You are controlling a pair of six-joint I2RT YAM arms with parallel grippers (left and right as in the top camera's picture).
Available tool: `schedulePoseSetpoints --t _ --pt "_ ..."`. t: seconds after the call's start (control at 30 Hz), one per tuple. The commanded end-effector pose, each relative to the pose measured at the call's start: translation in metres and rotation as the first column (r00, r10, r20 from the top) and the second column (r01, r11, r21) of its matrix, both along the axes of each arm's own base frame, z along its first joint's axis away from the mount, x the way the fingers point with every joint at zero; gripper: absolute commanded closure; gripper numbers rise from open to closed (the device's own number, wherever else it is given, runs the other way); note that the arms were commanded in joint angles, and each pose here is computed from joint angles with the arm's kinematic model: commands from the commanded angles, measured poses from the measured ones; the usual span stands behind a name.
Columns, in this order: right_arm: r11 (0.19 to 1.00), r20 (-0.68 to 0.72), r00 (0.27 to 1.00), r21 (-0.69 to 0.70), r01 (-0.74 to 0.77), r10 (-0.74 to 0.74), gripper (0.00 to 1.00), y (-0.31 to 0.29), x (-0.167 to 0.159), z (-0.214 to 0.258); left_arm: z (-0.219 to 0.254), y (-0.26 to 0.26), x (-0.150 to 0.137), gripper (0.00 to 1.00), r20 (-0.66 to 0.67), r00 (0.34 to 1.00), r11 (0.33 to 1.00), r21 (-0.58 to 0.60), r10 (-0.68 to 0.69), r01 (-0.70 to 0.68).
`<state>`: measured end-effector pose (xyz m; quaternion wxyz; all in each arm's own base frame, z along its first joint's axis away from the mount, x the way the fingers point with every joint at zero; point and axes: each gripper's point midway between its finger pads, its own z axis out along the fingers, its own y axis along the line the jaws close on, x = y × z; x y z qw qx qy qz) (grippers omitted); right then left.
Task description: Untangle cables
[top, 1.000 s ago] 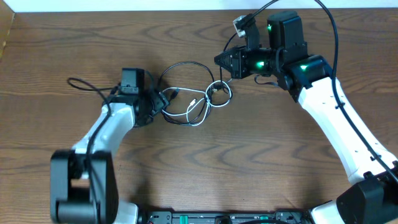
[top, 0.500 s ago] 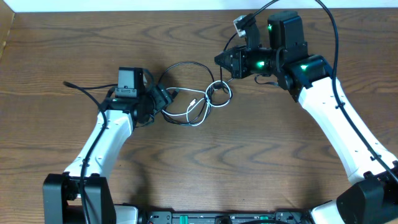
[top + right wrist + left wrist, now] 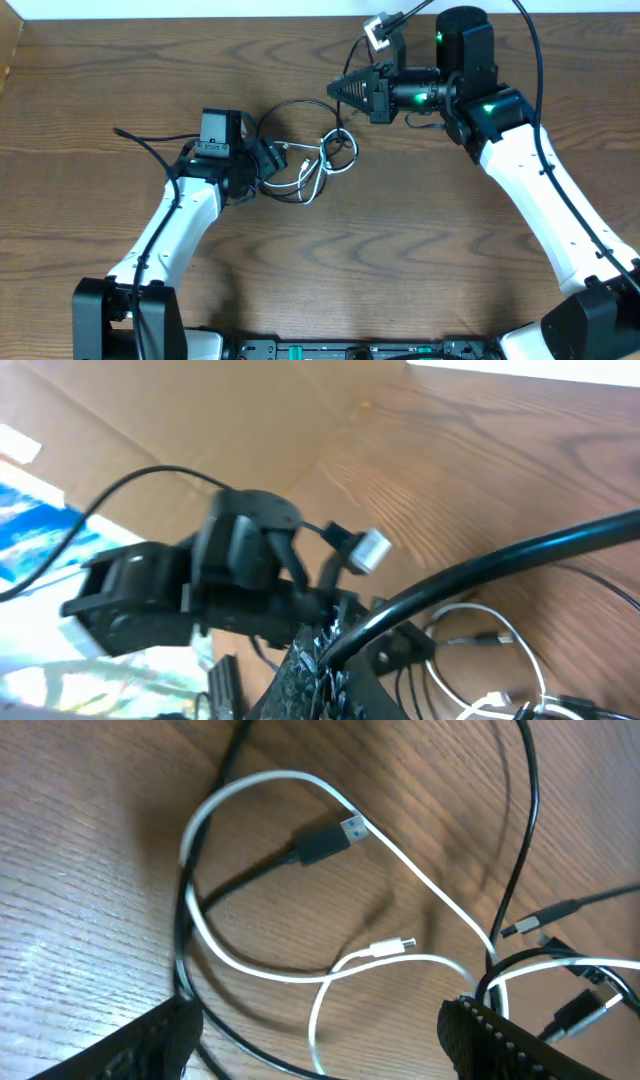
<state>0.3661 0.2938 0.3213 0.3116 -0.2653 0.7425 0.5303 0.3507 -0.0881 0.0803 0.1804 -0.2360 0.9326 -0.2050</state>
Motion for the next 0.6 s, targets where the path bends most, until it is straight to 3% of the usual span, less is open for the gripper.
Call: schedulePoseSetpoints --t 0.0,0.3,0.57 --pt "0.996 0.052 0.996 0.045 -0.078 0.075 0.99 0.005 -0.018 0.026 -0.004 -0.016 -0.009 0.20 -0.025 0.999 0.999 -0.026 -0.042 0.041" --pt "0.993 0.050 0.994 0.054 -0.102 0.099 0.99 0.006 -0.023 0.027 0.002 -0.061 -0.005 0.20 0.047 0.989 0.989 -0.044 -0.140 0.142" --pt "0.990 0.066 0.991 0.068 -0.123 0.118 0.99 0.007 -0.025 0.032 -0.036 -0.073 -0.005 0.20 -0.029 0.991 0.992 -0.016 -0.129 0.129"
